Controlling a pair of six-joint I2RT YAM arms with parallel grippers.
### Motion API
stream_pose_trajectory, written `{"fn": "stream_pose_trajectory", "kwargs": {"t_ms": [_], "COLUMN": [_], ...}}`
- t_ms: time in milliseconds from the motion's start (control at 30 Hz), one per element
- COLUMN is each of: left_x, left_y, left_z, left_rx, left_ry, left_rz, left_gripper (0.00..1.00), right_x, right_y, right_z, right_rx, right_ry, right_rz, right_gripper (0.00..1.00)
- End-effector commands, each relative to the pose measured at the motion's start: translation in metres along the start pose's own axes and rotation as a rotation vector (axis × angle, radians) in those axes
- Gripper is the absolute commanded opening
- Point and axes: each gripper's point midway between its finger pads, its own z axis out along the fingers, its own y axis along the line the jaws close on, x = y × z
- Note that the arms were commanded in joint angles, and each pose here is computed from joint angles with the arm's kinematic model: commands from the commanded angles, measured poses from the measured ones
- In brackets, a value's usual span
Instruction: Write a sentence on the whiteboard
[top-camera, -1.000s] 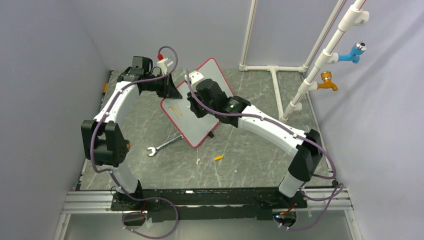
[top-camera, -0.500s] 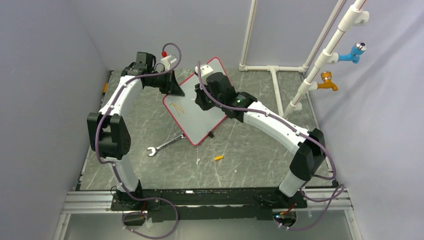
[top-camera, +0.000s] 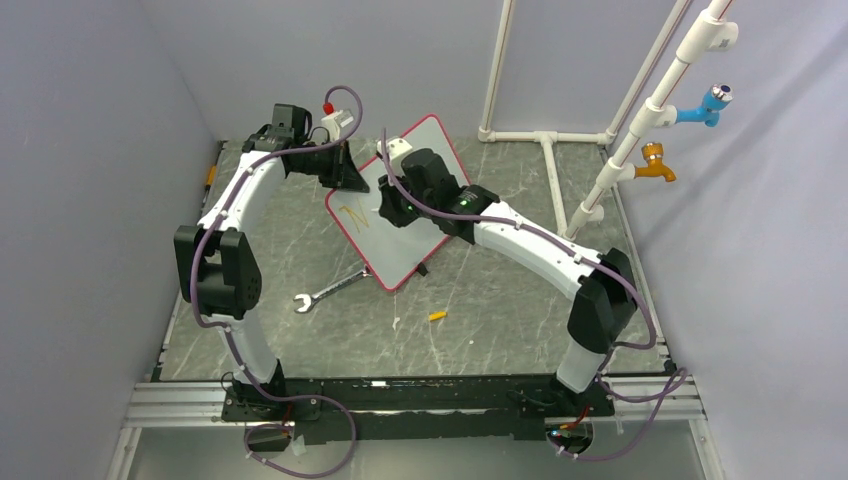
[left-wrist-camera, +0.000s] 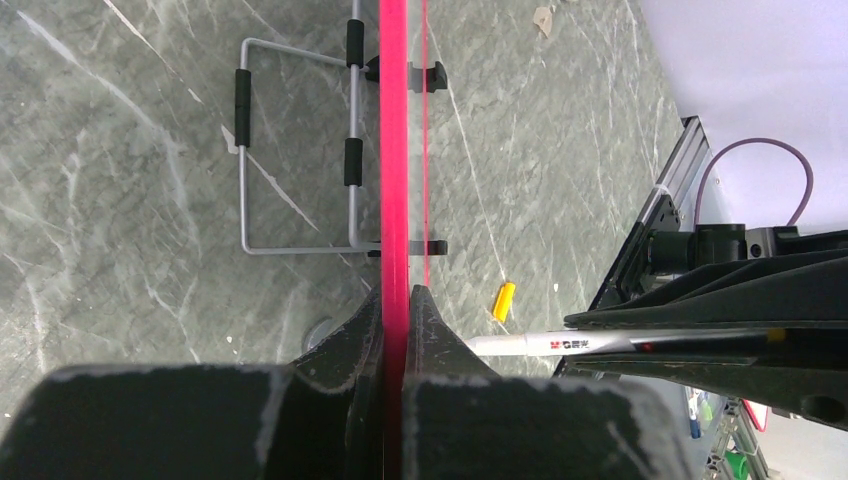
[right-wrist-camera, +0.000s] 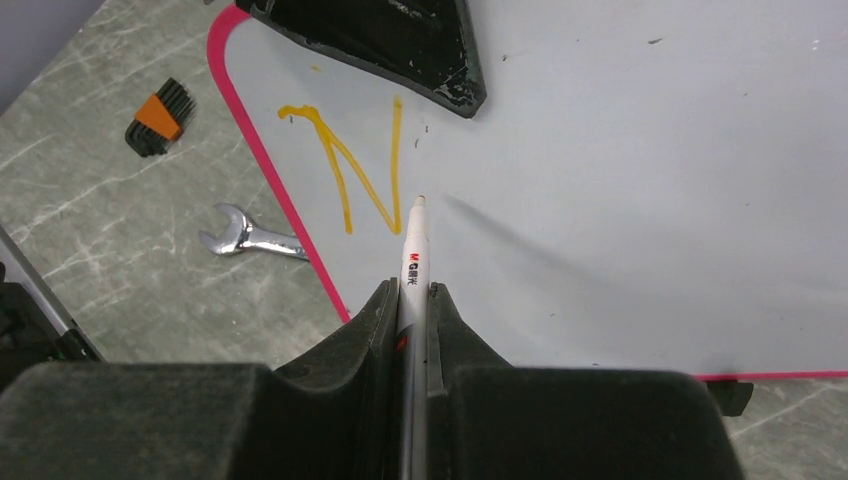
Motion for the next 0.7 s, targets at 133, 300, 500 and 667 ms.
{"fn": "stream_pose_trajectory", "kwargs": {"t_ms": [133,300,500,667], "left_x": [-0.015,-0.015,-0.014,-0.014], "left_y": [-0.016,-0.017,-0.019,-0.020], "left_z": [-0.003,-0.005,-0.006,-0.006], "left_rx": [0.033,0.033,0.036,0.040], "left_ry": [-0.041,-0.044,-0.046,-0.046], "left_rz": [0.131,0.137,0.137,0.136], "left_gripper": [0.00,0.00,0.00,0.00], "right_x": [-0.029,-0.027,-0.024,-0.017], "right_y": [0.011,0.007,0.007,0.005], "right_z": [0.003,0.009,0.015,0.020], "right_rx": [-0.031,-0.014,-0.012,-0.003], "right_ry": [-0.083,-0.091,-0.083,-0.067], "right_rz": [0.012,0.014,0.017,0.020], "right_gripper": [0.00,0.00,0.00,0.00]}}
